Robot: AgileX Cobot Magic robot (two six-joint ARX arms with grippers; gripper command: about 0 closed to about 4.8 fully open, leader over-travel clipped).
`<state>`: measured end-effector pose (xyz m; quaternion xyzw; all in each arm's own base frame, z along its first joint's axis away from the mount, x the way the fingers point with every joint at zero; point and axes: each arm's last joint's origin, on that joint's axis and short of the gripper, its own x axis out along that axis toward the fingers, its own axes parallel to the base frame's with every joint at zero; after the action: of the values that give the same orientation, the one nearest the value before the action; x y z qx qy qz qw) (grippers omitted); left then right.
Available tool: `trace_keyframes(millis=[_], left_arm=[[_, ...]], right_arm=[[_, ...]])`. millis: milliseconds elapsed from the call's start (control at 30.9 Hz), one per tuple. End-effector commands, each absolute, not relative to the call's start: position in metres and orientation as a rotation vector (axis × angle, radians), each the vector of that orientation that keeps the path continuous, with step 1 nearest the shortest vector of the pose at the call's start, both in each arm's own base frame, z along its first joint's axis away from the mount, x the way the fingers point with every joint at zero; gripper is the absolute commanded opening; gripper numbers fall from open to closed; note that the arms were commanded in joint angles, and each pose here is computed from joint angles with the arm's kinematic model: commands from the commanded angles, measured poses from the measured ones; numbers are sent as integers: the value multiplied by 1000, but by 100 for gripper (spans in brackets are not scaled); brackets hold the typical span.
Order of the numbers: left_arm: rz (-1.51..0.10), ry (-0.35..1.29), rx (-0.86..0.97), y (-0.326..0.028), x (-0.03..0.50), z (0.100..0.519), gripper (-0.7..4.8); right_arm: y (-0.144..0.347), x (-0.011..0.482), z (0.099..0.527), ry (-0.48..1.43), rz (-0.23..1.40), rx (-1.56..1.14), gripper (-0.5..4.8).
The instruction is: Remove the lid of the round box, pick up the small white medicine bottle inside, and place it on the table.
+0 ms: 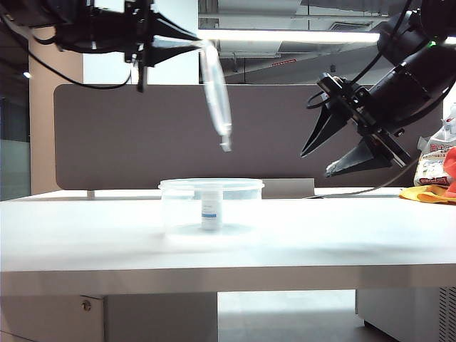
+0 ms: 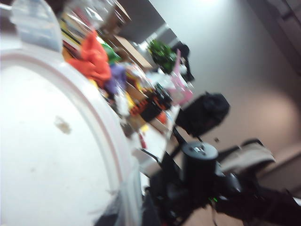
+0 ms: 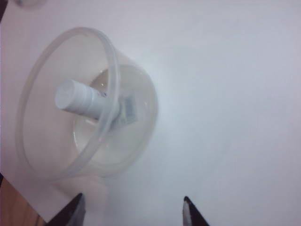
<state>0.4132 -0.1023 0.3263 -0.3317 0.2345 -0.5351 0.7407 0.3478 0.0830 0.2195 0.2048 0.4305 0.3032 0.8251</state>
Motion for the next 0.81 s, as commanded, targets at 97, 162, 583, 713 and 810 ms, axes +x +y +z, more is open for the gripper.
trace_keyframes(millis=[97,162,583,713,810], left_arm=[[-1006,459,-734,-63,422,325,-5],[-945,456,-728,-50,424,321,-5],[-462,657,-503,0,418,277,-5],[-276,765,-312,-7,411,265,-5],[-214,812,-188,-13,407,261,-5]], right_arm=[[84,347,222,917,678,445,262],[84,346,222,921,699,453,261],[85,345,222,928,726,464,261],[85,345,222,926,722,462,261],[85,346,223,917,720,458,261]])
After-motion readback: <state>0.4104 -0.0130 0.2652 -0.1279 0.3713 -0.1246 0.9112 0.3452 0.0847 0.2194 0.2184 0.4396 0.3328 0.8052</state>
